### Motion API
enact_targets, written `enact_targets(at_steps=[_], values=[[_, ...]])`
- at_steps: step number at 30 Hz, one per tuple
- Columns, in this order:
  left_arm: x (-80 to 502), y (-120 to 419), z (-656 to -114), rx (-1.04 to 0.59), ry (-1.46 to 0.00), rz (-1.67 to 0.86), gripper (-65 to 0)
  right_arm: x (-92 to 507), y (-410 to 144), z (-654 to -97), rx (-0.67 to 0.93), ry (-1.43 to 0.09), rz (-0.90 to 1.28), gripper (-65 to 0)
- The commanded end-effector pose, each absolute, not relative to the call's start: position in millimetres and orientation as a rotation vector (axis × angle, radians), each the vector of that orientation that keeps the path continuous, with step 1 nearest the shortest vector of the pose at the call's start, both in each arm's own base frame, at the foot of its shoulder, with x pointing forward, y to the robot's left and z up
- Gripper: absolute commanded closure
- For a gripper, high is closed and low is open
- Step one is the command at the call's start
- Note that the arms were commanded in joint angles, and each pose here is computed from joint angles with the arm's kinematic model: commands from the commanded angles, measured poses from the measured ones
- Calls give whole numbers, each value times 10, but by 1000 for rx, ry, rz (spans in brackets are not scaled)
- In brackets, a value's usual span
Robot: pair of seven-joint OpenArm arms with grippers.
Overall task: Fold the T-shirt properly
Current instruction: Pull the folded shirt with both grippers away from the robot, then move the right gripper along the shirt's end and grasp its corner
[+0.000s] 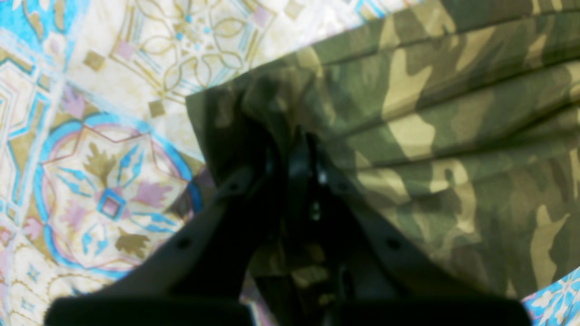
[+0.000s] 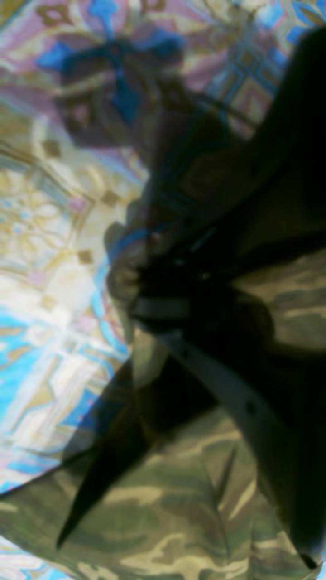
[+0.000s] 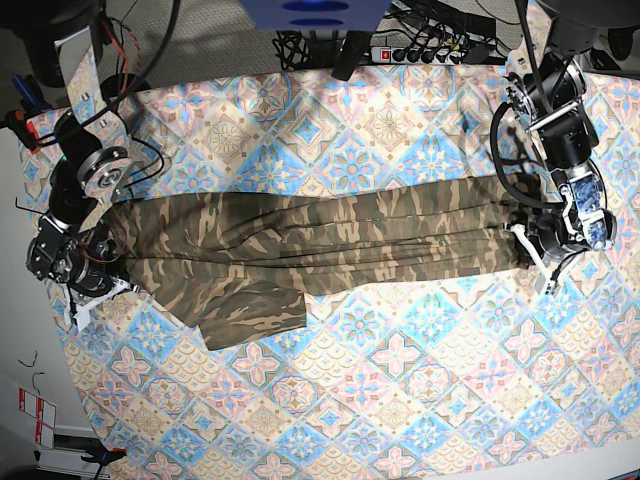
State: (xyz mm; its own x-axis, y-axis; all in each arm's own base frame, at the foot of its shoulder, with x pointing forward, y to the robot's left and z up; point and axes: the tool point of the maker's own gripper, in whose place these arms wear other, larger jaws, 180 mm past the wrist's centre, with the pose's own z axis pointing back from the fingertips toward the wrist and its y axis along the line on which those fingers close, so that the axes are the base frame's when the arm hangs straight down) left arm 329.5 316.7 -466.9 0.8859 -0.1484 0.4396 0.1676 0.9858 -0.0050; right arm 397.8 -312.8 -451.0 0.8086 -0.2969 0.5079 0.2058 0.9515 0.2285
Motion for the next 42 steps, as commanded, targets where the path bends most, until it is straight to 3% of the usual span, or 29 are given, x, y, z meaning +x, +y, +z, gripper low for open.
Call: enact_targets(at_steps=[1, 8, 12, 15, 21, 26, 36, 42], values=[[3362, 3372, -4532, 15, -468, -157, -17, 4116, -3341, -4296, 127, -634, -288, -153], [3212, 3380, -4636, 14, -440, -158, -17, 4003, -3709, -4137, 25, -682, -307, -409], [3200, 3381, -4644, 14, -435, -158, -17, 4028, -4080, -3682, -114, -790, -305, -480], [3198, 3373, -4648, 13, -434, -158, -17, 3951, -4261, -3413, -208, -841, -297, -481], [3199, 3346, -4659, 8, -432, -160, -17, 3951, -4043, -3053, -300, -942, -219, -481], [3197, 3336, -4666, 6, -431, -159, -17, 4122, -3204, -3284, -213, -783, 145, -481], [3117, 3318, -4730, 4, -413, -169, -17, 4378, -2324, -3419, -131, -749, 364, -483], [3118, 3185, -4784, 4, -380, -239, -17, 4660, -1928, -3503, 71, -774, 347, -483]])
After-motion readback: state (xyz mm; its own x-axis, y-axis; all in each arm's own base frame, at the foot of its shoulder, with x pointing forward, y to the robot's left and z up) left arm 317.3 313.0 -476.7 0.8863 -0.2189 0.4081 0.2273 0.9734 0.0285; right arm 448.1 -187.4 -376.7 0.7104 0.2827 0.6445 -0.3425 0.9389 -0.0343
